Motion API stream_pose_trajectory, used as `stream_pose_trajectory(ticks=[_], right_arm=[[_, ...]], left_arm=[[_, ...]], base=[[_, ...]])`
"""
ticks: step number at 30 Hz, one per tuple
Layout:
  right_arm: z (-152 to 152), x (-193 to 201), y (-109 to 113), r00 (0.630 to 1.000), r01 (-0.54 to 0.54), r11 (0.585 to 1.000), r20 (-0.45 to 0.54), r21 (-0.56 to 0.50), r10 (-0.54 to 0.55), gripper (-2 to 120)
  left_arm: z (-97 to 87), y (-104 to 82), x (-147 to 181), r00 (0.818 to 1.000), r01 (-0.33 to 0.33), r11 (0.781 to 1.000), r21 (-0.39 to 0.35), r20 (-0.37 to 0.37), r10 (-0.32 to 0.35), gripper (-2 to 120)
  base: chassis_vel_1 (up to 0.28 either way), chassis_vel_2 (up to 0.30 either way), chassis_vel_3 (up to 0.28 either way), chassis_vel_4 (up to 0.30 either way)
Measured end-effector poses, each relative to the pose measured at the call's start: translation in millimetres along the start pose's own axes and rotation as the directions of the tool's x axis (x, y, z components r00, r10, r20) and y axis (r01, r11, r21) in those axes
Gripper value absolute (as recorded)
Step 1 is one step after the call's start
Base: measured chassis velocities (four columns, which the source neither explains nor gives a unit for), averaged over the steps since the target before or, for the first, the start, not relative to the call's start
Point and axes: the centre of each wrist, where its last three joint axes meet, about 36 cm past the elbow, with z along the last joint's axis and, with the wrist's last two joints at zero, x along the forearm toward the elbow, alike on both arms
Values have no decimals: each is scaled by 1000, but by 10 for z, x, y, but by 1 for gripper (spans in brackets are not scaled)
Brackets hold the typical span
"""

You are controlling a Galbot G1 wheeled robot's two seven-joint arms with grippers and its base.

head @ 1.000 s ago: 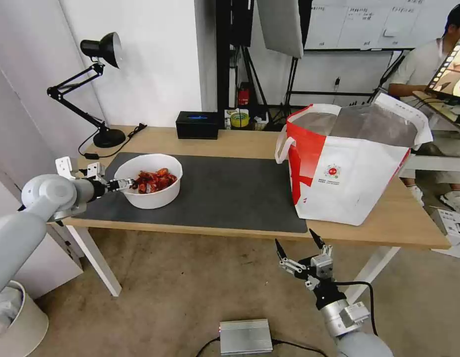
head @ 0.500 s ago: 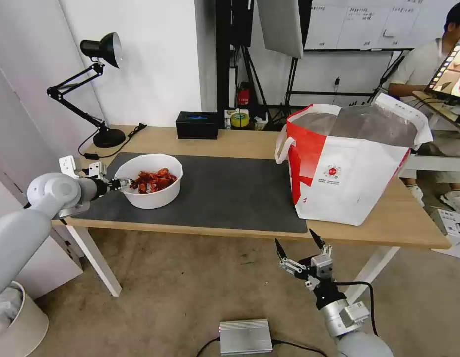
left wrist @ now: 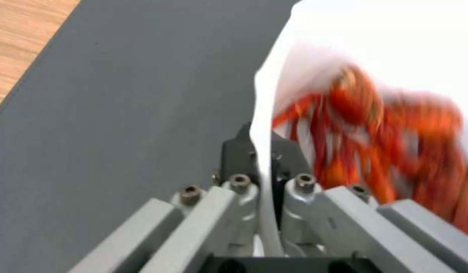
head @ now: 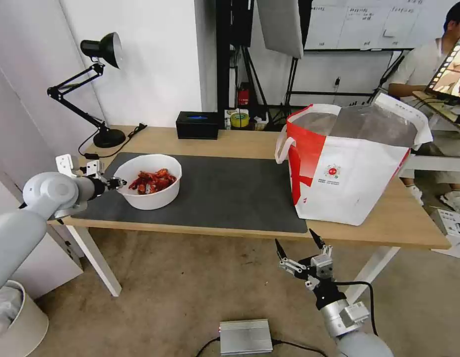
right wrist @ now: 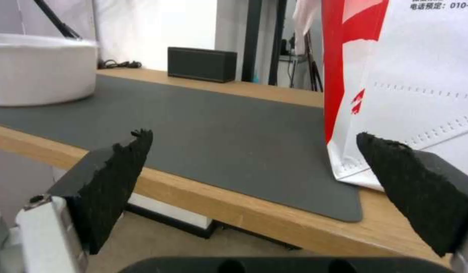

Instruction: Pick up the trash from the table and place it into the takeout bag.

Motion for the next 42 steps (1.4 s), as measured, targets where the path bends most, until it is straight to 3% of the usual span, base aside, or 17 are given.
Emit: stream_pose_trajectory(ticks=[8,14,22,25,35,42], right_arm=[[0,0,0,1000,0,1000,0,0,0,100],[0,0,0,1000,0,1000,0,0,0,100],[0,0,0,1000,0,1000,0,0,0,100],[0,0,0,1000,0,1000,0,0,0,100],[0,0,0,1000,0,1000,0,0,0,100],[0,0,0,1000,0,1000,0,0,0,100]], left_arm=[[-110,9,186,1000,2,1000,28,5,-2,0],[-260,-177,373,999,-38,998,42,34,37,0],[-437,-598,614,988,-125,992,25,96,122,0],[-550,-835,741,976,-179,984,2,123,177,0],[-755,-1340,697,959,-248,969,-26,135,249,0],[-975,-1792,656,936,-304,952,-36,174,306,0]], base=[[0,0,0,0],[0,0,0,0],[0,0,0,0],[0,0,0,0],[0,0,0,0],[0,0,0,0]])
